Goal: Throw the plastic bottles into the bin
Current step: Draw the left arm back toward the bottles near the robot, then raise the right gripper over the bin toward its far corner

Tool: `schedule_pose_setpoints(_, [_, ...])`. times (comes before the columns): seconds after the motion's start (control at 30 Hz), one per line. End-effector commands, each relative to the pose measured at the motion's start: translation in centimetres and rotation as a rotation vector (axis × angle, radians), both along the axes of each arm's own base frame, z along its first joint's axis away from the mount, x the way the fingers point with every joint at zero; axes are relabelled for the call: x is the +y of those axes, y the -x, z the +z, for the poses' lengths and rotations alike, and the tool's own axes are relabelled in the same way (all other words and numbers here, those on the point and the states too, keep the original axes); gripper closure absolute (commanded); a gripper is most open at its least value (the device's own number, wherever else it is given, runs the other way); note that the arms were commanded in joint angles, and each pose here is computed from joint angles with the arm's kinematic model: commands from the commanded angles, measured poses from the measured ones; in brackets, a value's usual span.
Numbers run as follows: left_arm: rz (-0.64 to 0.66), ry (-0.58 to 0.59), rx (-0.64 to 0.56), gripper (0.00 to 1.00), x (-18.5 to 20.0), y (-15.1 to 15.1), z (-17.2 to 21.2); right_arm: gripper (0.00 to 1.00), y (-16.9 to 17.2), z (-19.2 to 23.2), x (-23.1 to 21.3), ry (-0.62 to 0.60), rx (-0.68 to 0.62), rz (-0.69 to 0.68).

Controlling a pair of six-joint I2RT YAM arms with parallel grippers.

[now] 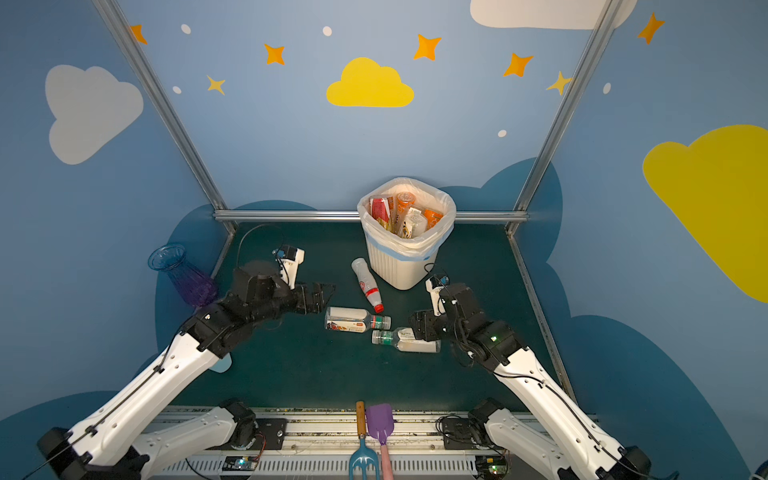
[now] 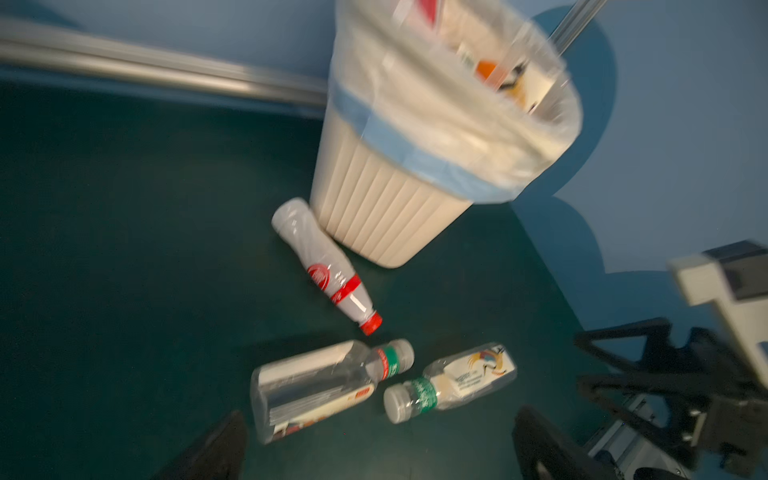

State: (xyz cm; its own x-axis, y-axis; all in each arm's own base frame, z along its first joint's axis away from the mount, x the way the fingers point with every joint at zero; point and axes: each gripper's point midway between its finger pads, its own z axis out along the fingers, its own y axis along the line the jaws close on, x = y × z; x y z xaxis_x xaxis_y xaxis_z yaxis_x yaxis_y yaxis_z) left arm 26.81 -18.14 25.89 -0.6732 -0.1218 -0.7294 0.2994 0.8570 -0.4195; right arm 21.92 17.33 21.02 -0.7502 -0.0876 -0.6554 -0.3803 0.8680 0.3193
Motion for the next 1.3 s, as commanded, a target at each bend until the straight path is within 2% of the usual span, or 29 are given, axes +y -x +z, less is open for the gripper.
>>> schedule_pose_setpoints(0.0, [0.103, 0.003, 0.096, 0.0, 2.3, 1.5, -3.2, 0.22, 0.1, 0.9, 1.9, -0.084, -0.006, 0.049])
schedule_pose_setpoints(0.17, [0.135, 0.058, 0.154, 0.0, 3.3, 2.9, -5.2, 0.25, 0.1, -0.1, 3.4, -0.03, 0.035, 0.109])
schedule_pose_setpoints(0.23, [0.142, 0.077, 0.17, 0.0, 3.5, 3.4, -6.0, 0.24, -0.4, 0.2, 3.0, -0.001, 0.025, 0.083])
schedule_pose_setpoints(0.27, [0.149, 0.084, 0.174, 0.0, 3.6, 3.5, -6.3, 0.22, -1.1, 0.7, 2.2, 0.01, 0.002, 0.022])
schedule_pose_setpoints(0.4, [0.172, 0.105, 0.187, 0.0, 4.1, 3.7, -7.2, 0.19, -3.4, 4.8, 0.2, -0.035, -0.127, -0.103])
schedule_pose_setpoints(0.53, [0.18, 0.122, 0.185, 0.0, 4.4, 3.5, -7.0, 0.19, -5.6, 8.2, -1.2, -0.057, -0.156, -0.157])
schedule_pose_setpoints(0.67, [0.187, 0.13, 0.188, 0.0, 4.7, 3.5, -7.0, 0.18, -9.4, 14.1, -4.7, -0.1, -0.262, -0.281])
schedule_pose_setpoints(0.77, [0.189, 0.136, 0.186, 0.0, 4.8, 3.5, -7.1, 0.18, -13.0, 16.8, -7.2, -0.085, -0.272, -0.358])
schedule_pose_setpoints(0.9, [0.194, 0.138, 0.183, 0.0, 5.0, 3.5, -7.0, 0.18, -18.7, 16.8, -9.5, -0.077, -0.21, -0.417])
schedule_pose_setpoints(1.03, [0.201, 0.128, 0.182, 0.0, 5.3, 3.4, -6.9, 0.18, -23.8, 15.8, -10.5, -0.136, -0.136, -0.429])
schedule_pose_setpoints(1.27, [0.217, 0.122, 0.173, 0.0, 5.9, 3.2, -6.5, 0.2, -28.8, 12.9, -9.0, -0.187, -0.017, -0.338])
